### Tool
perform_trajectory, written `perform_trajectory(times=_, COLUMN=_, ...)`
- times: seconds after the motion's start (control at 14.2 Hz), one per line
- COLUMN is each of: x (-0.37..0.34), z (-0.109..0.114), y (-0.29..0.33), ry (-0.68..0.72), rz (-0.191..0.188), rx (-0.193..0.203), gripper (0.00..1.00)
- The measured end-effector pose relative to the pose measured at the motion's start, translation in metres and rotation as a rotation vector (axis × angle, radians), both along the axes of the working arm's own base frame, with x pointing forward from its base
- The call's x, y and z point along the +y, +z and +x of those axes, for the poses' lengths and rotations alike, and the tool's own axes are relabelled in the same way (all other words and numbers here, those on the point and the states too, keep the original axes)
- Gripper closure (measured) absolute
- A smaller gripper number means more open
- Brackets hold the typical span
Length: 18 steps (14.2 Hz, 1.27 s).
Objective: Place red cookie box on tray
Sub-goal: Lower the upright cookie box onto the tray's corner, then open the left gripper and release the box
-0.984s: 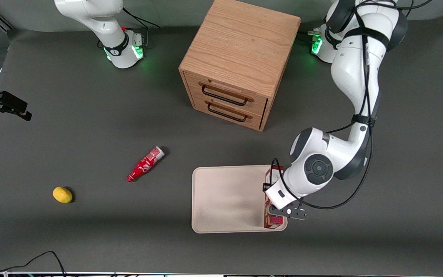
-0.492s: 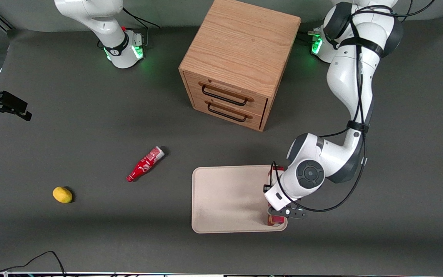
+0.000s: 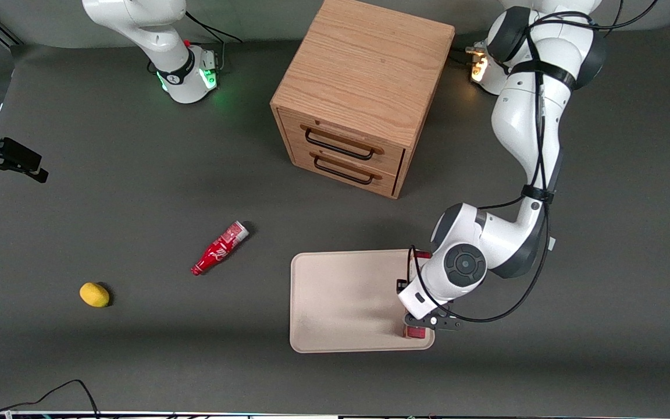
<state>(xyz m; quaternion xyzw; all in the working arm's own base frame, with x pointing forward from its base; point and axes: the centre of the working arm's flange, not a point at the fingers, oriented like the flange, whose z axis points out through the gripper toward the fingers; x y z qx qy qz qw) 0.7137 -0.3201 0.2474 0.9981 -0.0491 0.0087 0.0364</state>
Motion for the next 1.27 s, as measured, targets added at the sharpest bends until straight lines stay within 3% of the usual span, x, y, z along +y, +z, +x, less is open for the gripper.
perform_trajectory(times=0.14, x=0.0, z=0.001, y=0.001, ry=0.002, rz=-0.001, rx=-0.003, gripper=0.01)
perform_trajectory(times=0.21, x=0.0, z=0.001, y=0.002, ry=0.003, rz=-0.001, rx=-0.003, gripper=0.0)
perform_trajectory(times=0.49, x=0.0, z=-0.003, y=0.017, ry=0.007, rz=0.021, rx=0.05, gripper=0.0)
perform_trajectory(times=0.84, x=0.011, z=-0.016, y=0.103, ry=0.01, rz=0.072, rx=0.121, gripper=0.0)
perform_trajectory(times=1.27, x=0.09, z=-0.038, y=0.205, ry=-0.082, rz=0.111, rx=0.129, gripper=0.0)
